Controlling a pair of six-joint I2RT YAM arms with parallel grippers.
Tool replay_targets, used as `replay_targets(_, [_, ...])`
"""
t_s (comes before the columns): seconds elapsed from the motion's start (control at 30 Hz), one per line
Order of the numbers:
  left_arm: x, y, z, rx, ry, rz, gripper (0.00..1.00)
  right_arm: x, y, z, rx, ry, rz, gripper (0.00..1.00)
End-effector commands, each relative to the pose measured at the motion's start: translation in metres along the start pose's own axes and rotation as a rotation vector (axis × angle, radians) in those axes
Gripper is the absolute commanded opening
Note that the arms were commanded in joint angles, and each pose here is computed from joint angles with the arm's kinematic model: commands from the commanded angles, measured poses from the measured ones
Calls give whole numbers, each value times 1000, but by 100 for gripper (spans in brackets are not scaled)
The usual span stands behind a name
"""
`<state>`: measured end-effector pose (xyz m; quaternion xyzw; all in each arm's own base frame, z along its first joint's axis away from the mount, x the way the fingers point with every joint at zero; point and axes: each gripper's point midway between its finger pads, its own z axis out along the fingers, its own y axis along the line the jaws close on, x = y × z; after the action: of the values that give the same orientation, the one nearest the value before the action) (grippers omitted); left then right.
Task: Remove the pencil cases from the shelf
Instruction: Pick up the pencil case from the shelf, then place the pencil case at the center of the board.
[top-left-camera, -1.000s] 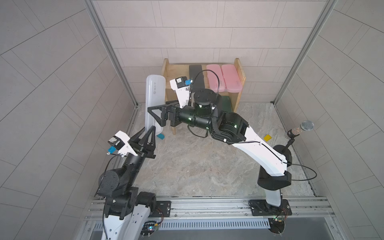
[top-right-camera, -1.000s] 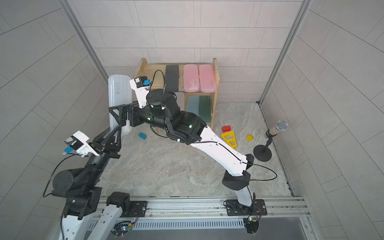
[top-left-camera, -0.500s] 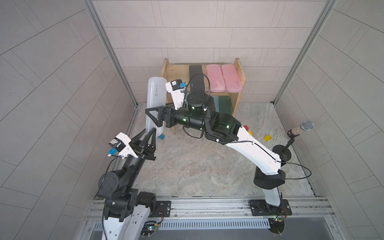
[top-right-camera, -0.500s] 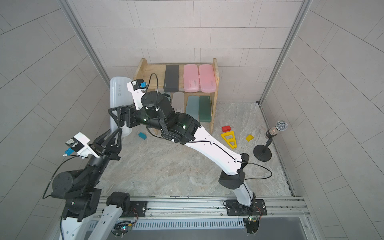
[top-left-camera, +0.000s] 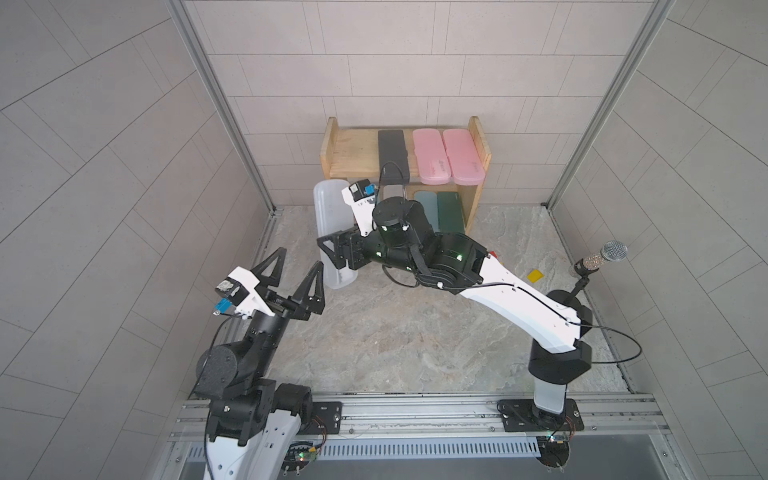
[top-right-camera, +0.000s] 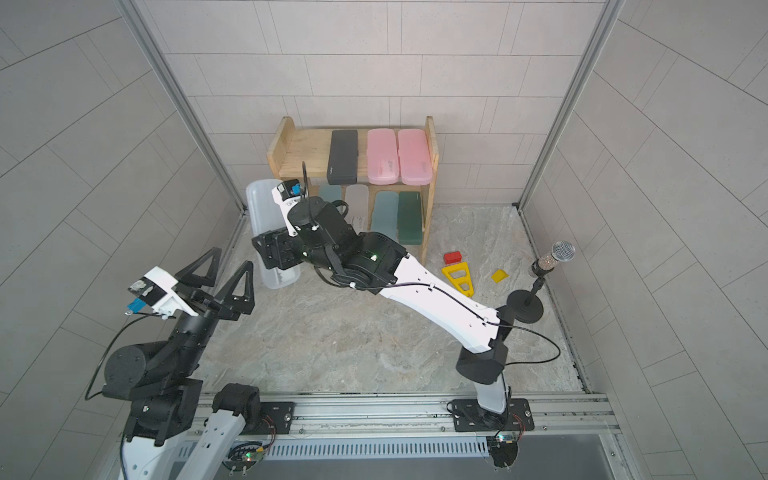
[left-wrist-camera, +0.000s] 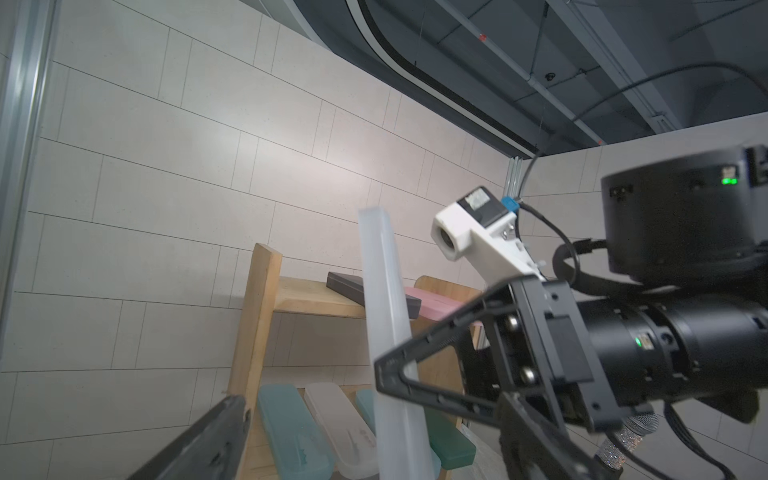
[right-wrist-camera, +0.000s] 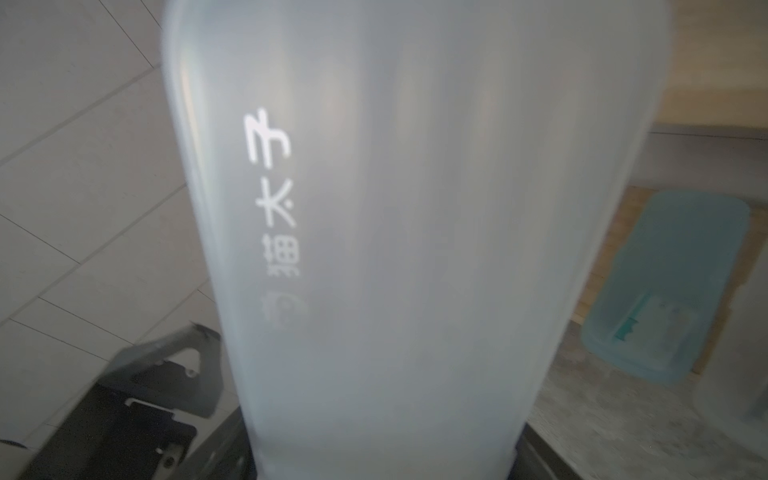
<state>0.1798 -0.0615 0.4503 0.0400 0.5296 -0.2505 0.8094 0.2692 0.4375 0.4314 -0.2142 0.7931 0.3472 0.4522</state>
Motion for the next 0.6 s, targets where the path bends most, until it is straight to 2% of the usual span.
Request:
replay_targets(0.0, [-7, 15, -5, -97, -26, 4, 100, 24, -56, -47, 112, 49, -35, 67])
replay_targets(0.07, [-5, 21, -3, -135, -9, -1, 100, 78, -106, -57, 176, 159, 51, 65])
replay_targets(0.17, [9, 28, 10, -164, 82, -48, 100, 163, -182, -81, 317, 300, 177, 63])
replay_targets(0.27, [31, 33, 28, -157, 167, -117, 100, 220, -238, -106, 433, 399, 283, 63])
replay_targets(0.4, [50, 40, 40, -162, 201, -171, 100, 262, -281, -125, 514, 528, 341, 63])
replay_targets(0.57, [67, 46, 46, -190, 285, -165, 100, 300, -316, -130, 551, 676, 431, 62])
